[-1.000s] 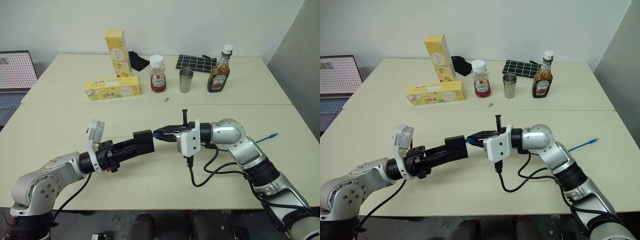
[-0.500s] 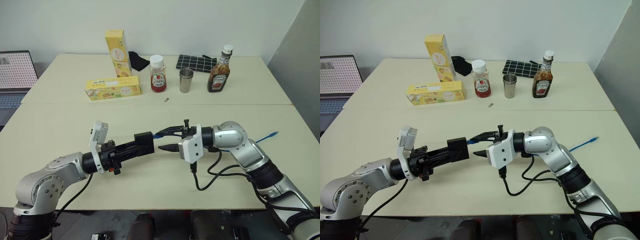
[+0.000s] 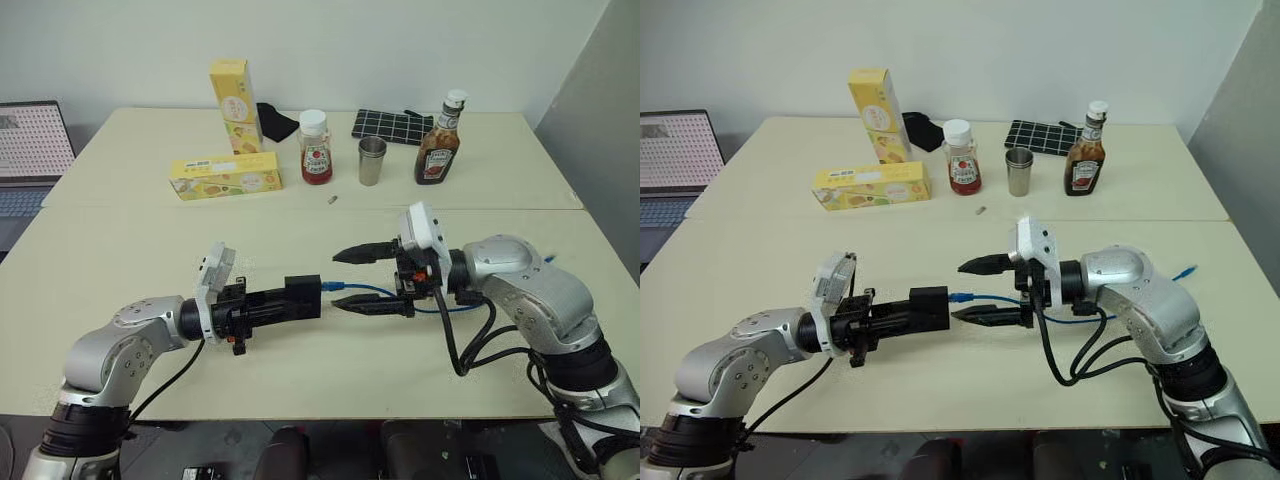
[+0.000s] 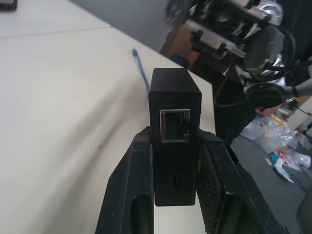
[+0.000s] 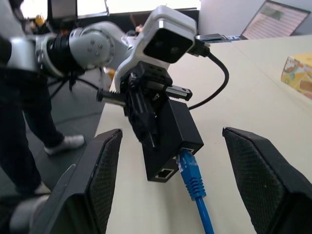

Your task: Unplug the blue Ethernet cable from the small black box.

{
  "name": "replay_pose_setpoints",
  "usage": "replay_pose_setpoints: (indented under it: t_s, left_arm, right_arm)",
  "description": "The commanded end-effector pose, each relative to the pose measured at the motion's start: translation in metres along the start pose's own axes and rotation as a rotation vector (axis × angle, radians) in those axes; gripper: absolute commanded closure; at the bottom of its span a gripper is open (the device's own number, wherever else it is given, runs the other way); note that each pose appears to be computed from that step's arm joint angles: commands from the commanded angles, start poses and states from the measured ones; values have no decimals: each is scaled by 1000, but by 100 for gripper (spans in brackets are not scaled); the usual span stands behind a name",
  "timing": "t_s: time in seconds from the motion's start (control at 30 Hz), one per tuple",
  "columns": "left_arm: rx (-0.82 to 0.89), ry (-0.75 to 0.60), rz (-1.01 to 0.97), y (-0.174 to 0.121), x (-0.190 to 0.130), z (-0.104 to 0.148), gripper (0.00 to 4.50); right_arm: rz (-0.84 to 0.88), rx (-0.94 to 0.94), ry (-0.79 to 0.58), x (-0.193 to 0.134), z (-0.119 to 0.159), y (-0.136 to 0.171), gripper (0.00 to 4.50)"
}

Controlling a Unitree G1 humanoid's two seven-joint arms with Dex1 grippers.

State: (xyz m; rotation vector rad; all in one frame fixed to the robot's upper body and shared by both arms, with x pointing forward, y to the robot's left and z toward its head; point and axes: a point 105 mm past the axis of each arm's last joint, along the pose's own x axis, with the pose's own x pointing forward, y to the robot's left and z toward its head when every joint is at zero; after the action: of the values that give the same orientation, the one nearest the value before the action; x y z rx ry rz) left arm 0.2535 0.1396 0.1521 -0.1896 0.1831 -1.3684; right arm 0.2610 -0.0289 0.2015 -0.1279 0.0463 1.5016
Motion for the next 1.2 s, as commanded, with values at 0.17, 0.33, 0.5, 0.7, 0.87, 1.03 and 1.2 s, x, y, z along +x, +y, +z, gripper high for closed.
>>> replay_pose_setpoints:
  t_s: [0.17, 0.33, 0.5, 0.7, 0.87, 1.03, 1.2]
  left_arm:
    - [69, -29, -63, -4, 0, 4, 372]
    - [73, -30, -62, -3, -1, 3, 372]
    - [86, -27, -52, 0, -4, 2, 372]
    - [90, -28, -43, 1, -7, 2, 372]
    - [95, -28, -46, -1, -8, 0, 372]
    - [97, -26, -46, -1, -8, -1, 372]
    - [102, -18, -48, 0, -9, -2, 372]
  right_arm:
    - [-48, 203, -36, 4, -4, 2, 102]
    - [-59, 239, -23, 5, -7, 1, 102]
    - [-58, 243, -11, 6, -10, 1, 102]
    - [-42, 208, 31, 9, -15, 2, 102]
    - [-41, 192, 38, 11, -17, 1, 102]
    - [-40, 200, 31, 11, -17, -1, 143]
    - [-29, 211, 32, 10, -17, -1, 260]
